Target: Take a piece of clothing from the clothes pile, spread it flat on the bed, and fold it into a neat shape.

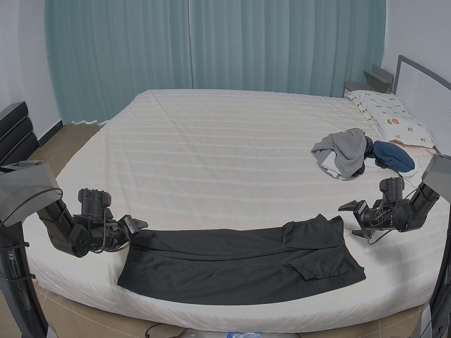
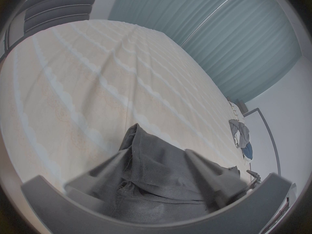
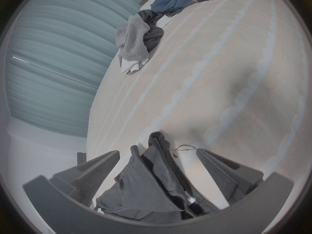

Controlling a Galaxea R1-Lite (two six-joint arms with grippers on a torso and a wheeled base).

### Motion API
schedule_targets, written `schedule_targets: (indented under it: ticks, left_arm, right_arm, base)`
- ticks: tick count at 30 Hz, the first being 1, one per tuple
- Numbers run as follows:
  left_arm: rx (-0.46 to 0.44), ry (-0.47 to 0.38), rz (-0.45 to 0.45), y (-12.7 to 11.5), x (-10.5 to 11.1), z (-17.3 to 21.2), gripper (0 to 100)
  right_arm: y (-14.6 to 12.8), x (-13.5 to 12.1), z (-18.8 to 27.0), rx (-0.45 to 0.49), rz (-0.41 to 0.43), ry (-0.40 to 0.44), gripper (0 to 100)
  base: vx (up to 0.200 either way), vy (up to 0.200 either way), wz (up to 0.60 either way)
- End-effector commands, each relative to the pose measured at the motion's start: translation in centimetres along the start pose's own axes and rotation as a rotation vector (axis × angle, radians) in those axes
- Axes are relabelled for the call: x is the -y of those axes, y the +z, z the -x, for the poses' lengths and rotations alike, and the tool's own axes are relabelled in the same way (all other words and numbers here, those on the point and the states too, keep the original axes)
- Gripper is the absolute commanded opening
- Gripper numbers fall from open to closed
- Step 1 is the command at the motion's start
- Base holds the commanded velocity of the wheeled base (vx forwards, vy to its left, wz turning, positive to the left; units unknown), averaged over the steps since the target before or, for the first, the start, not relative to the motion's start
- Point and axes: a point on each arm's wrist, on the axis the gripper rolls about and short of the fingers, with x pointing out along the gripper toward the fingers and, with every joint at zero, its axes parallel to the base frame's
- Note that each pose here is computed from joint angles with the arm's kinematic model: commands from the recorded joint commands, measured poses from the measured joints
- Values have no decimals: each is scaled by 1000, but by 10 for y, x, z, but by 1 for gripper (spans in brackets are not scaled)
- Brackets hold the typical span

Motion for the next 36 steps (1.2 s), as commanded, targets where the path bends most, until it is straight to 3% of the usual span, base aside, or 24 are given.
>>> schedule_targets:
  ticks: [1,17,36]
  left_arm:
    - [-1,6,2,0,-1,-7,0]
    - [87,-42,87,24,9,6,0]
    - [80,-38,115,26,5,-12,0]
  right_arm:
    - [1,0,0,3,-1,1,100]
    - [1,1,0,2,-1,0,100]
    - [0,1,0,0,-1,-1,100]
  base:
    - [0,0,0]
    - [0,0,0]
    - [0,0,0]
